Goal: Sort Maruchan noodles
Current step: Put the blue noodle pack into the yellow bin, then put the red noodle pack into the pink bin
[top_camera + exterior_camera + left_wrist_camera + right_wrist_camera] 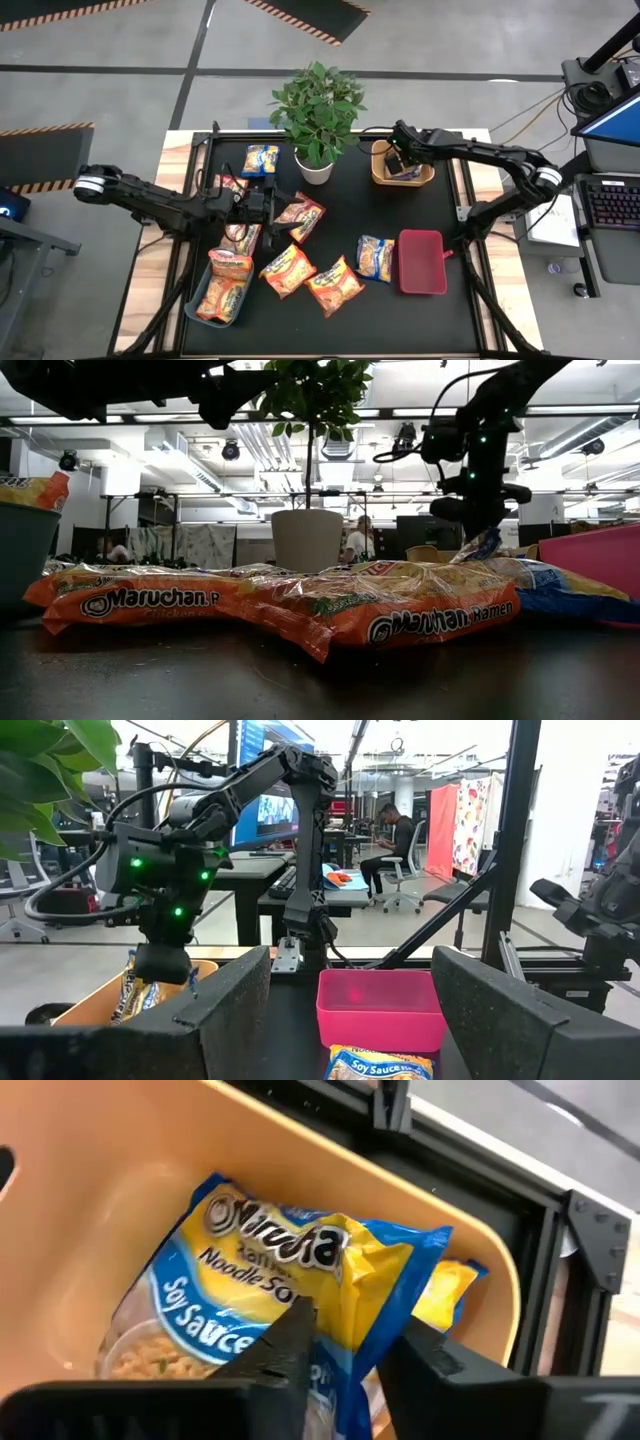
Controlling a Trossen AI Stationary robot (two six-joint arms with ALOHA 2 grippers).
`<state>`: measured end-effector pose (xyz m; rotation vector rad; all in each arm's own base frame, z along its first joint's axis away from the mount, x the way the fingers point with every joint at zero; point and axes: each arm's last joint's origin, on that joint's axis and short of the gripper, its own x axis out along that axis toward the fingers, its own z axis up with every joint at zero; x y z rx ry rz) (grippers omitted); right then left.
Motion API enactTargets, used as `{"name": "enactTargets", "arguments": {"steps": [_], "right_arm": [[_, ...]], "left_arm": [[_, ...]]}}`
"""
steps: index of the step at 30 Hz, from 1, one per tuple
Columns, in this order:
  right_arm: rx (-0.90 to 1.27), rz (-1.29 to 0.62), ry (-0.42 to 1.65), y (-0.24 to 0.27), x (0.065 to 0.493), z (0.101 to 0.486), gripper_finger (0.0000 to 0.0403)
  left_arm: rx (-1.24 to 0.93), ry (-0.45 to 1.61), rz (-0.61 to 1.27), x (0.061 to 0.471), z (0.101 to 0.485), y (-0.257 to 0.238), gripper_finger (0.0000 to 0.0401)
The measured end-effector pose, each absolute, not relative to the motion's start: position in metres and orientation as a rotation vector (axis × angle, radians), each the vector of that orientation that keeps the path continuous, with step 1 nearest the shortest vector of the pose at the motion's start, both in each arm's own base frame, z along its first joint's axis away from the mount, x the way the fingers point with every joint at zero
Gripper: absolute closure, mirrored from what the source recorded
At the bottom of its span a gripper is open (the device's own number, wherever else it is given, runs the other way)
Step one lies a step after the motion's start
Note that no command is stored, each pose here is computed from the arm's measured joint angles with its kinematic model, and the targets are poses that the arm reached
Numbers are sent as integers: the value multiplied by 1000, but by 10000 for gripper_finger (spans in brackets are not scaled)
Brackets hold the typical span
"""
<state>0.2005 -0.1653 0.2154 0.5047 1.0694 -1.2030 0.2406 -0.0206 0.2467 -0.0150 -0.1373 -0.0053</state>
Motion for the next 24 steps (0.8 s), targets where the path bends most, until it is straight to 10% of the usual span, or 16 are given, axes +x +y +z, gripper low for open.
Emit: {"name": "enactTargets", "arguments": {"steps": [12, 24], "right_arm": [[469, -1192, 940, -159, 192, 251, 231], [360, -873, 599, -79, 184, 288, 240]], "left_arm": [[-28, -134, 1, 241, 246, -20, 140], [-135, 22, 111, 241, 231, -18, 140]]}}
